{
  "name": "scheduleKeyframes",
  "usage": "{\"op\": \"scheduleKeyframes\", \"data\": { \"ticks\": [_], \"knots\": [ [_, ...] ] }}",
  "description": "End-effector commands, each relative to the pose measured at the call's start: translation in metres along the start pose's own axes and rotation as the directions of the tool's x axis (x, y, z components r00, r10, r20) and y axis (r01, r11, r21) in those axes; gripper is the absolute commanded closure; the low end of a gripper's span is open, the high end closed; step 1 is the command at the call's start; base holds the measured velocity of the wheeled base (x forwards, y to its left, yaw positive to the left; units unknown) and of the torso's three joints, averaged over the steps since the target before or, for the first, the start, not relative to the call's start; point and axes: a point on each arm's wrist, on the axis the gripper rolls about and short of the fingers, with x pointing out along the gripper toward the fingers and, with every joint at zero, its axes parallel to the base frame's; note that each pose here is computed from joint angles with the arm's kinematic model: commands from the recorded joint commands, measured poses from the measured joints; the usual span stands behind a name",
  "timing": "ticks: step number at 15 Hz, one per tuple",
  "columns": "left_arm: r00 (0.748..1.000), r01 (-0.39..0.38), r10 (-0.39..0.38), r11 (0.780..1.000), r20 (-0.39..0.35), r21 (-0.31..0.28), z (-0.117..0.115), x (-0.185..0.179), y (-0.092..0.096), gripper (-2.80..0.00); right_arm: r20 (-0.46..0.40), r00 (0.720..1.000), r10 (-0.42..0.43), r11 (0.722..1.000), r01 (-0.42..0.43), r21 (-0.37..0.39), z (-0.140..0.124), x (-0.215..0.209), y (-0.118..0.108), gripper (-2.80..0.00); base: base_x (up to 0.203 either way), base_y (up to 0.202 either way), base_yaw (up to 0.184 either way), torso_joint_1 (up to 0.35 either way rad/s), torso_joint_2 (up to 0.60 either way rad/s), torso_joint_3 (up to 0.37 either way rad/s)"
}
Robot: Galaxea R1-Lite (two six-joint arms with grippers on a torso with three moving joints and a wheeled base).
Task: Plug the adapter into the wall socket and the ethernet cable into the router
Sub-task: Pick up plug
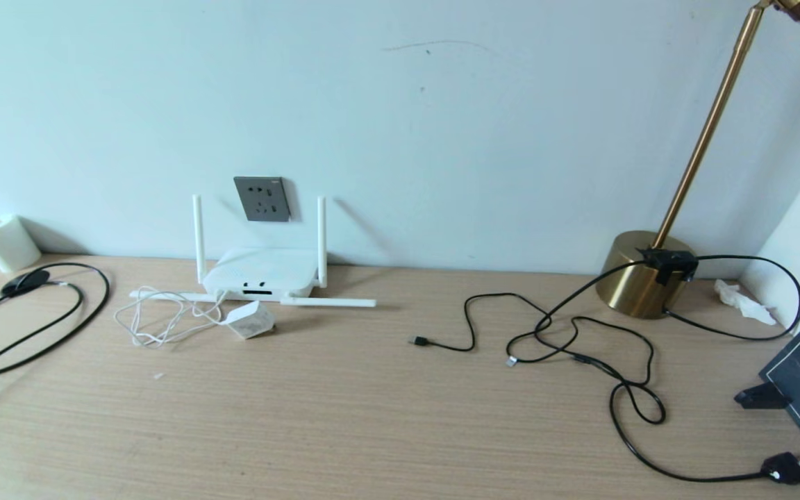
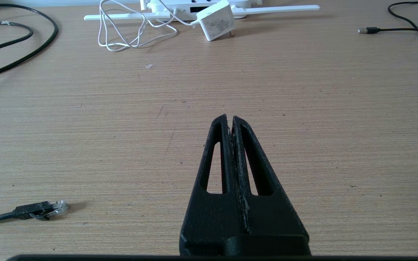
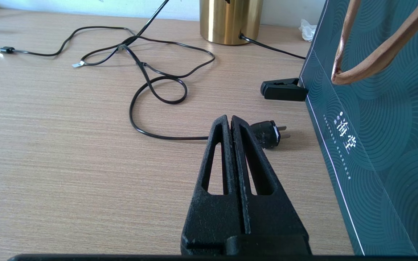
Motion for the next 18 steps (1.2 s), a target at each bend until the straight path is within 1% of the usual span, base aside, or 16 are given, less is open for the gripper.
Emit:
{"op": "scheduleKeyframes", "data": {
  "ticks": [1, 2, 3, 5, 6, 7, 8, 9, 10, 11, 12, 14, 15, 16, 17, 18],
  "knots": [
    [1.000, 0.001, -0.001, 1.000, 0.002, 0.001, 0.000, 0.000, 0.000, 0.00, -0.011, 1.000, 0.000, 1.000, 0.000, -0.001, -0.003, 0.001, 0.000, 0.00, 0.000, 0.000, 0.000, 0.000, 0.00, 0.000],
    [1.000, 0.003, -0.003, 1.000, 0.003, 0.001, 0.000, 0.000, 0.000, 0.00, -0.010, 1.000, 0.000, 1.000, 0.000, -0.001, -0.003, 0.001, 0.000, 0.00, 0.000, 0.000, 0.000, 0.000, 0.00, 0.000],
    [1.000, 0.014, -0.014, 1.000, 0.027, 0.005, 0.007, -0.002, 0.000, 0.00, -0.008, 1.000, -0.002, 1.000, 0.002, 0.003, -0.003, 0.001, 0.000, 0.00, 0.000, 0.000, 0.000, 0.000, 0.00, 0.000],
    [0.993, 0.072, -0.072, 0.997, 0.094, 0.010, 0.049, -0.009, 0.000, 0.00, -0.007, 1.000, -0.005, 1.000, 0.005, 0.023, -0.003, 0.001, 0.000, 0.00, 0.000, 0.000, 0.000, 0.000, 0.00, 0.000],
    [0.991, 0.102, -0.102, 0.995, 0.086, 0.009, 0.072, -0.006, 0.001, 0.00, -0.008, 1.000, -0.005, 1.000, 0.005, 0.029, -0.003, 0.001, 0.000, 0.00, 0.000, 0.000, 0.000, 0.000, 0.00, 0.000],
    [0.989, 0.140, -0.140, 0.990, 0.054, 0.009, 0.096, 0.003, 0.001, 0.00, -0.008, 1.000, -0.005, 0.999, 0.005, 0.031, -0.003, 0.001, 0.000, 0.00, 0.000, 0.000, 0.000, 0.000, 0.00, 0.000],
    [0.982, 0.186, -0.186, 0.982, -0.015, 0.013, 0.119, 0.021, 0.001, 0.00, -0.008, 1.000, -0.005, 0.999, 0.005, 0.031, -0.003, 0.001, 0.000, 0.00, 0.000, 0.000, 0.000, 0.000, 0.00, 0.000],
    [0.969, 0.231, -0.228, 0.973, -0.099, 0.019, 0.139, 0.044, 0.000, 0.00, -0.008, 1.000, -0.005, 0.999, 0.005, 0.031, -0.003, 0.001, 0.000, 0.00, 0.000, 0.000, 0.000, 0.000, 0.00, 0.000],
    [0.947, 0.271, -0.262, 0.962, -0.184, 0.023, 0.153, 0.069, -0.003, 0.00, -0.008, 1.000, -0.006, 0.999, 0.006, 0.031, -0.003, 0.001, 0.000, 0.00, 0.000, 0.000, 0.000, 0.000, 0.00, 0.000],
    [0.917, 0.314, -0.296, 0.949, -0.268, 0.026, 0.165, 0.098, -0.006, 0.00, -0.008, 1.000, -0.006, 0.999, 0.006, 0.031, -0.003, 0.001, 0.000, 0.00, 0.000, 0.000, 0.000, 0.000, 0.00, 0.000],
    [0.885, 0.344, -0.316, 0.938, -0.341, 0.025, 0.172, 0.128, -0.009, 0.00, -0.008, 1.000, -0.005, 0.999, 0.005, 0.031, -0.003, 0.001, 0.000, 0.00, 0.000, 0.000, 0.000, 0.000, 0.00, 0.000],
    [0.832, 0.365, -0.319, 0.931, -0.454, 0.017, 0.175, 0.187, -0.009, 0.00, -0.007, 1.000, -0.006, 0.999, 0.006, 0.033, -0.003, 0.001, 0.000, 0.00, 0.000, 0.000, 0.000, 0.000, 0.00, 0.000],
    [0.819, 0.358, -0.308, 0.934, -0.484, 0.011, 0.177, 0.217, -0.002, 0.00, -0.008, 1.000, -0.006, 0.999, 0.006, 0.031, -0.003, 0.001, 0.000, 0.00, 0.000, 0.000, 0.000, 0.000, 0.00, 0.000],
    [0.817, 0.350, -0.296, 0.937, -0.495, 0.017, 0.180, 0.241, 0.007, 0.00, -0.008, 1.000, -0.006, 0.999, 0.006, 0.033, -0.003, 0.001, 0.000, 0.00, 0.000, 0.000, 0.000, 0.000, 0.00, 0.000],
    [0.828, 0.345, -0.281, 0.937, -0.486, 0.046, 0.187, 0.263, 0.018, 0.00, -0.008, 1.000, -0.006, 0.999, 0.006, 0.033, -0.003, 0.001, 0.000, 0.00, 0.000, 0.000, 0.000, 0.000, 0.00, 0.000],
    [0.839, 0.348, -0.264, 0.932, -0.475, 0.098, 0.193, 0.274, 0.030, -2.80, -0.008, 1.000, -0.006, 0.999, 0.006, 0.033, -0.003, 0.001, 0.000, 0.00, 0.000, 0.000, 0.000, 0.000, 0.00, 0.000]
  ]
}}
